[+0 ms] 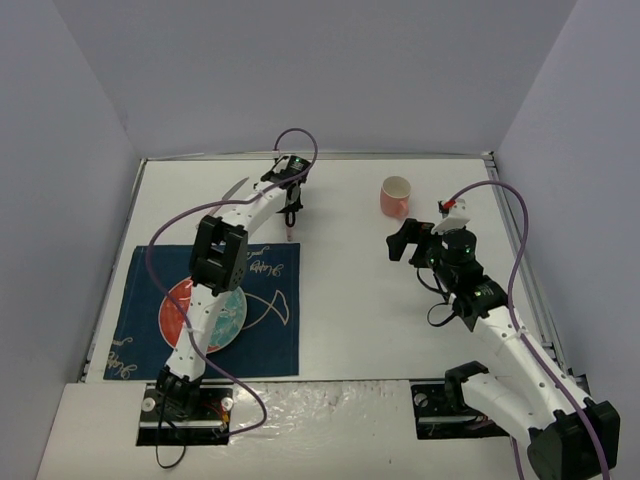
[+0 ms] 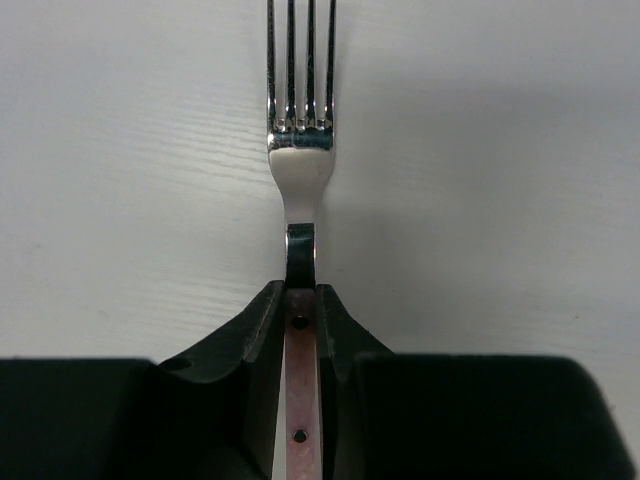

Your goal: Set the dinner table for one person

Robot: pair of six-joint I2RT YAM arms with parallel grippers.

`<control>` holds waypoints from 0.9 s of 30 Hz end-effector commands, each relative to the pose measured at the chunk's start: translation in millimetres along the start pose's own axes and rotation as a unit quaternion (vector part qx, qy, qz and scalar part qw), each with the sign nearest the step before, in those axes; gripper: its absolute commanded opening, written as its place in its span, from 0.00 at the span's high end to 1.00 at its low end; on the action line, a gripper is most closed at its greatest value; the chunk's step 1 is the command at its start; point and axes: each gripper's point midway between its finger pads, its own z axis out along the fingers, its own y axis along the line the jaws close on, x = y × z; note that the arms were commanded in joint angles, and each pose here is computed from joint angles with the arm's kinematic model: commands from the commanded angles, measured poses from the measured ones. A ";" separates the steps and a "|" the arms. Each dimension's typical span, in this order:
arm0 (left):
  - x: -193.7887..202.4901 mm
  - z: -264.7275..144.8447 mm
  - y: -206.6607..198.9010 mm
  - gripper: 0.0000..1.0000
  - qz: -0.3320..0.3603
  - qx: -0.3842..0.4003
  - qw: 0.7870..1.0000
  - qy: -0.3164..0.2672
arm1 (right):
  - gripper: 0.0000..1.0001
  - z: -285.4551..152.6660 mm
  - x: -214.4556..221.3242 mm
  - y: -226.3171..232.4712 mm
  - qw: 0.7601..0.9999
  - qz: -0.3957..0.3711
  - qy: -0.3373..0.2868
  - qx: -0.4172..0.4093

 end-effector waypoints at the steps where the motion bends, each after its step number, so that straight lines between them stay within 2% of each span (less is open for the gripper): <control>1: -84.0 -82.0 40.1 1.00 0.051 0.039 0.993 -0.102 | 0.01 -5.3 -23.5 12.3 0.999 0.000 -0.039 -0.027; 6: -69.8 -110.4 111.9 1.00 0.084 0.021 0.991 -0.100 | 0.01 -7.3 -24.8 16.8 0.998 -0.006 -0.040 -0.040; 9: -72.0 -135.7 157.5 1.00 0.091 0.005 0.988 -0.124 | 0.01 -9.0 -25.8 24.0 0.998 -0.005 -0.040 -0.058; 15: -28.4 -162.2 244.3 1.00 0.121 -0.036 0.986 -0.107 | 0.01 -13.2 -25.1 36.8 0.995 -0.009 -0.043 -0.085; 19: 3.9 -181.4 300.5 1.00 0.086 -0.062 0.990 -0.089 | 0.01 -18.4 -23.6 48.7 0.994 -0.020 -0.048 -0.098; 27: 60.3 -196.8 350.7 1.00 0.051 -0.114 0.991 -0.052 | 0.01 -34.7 -11.9 79.7 0.987 -0.045 -0.046 -0.146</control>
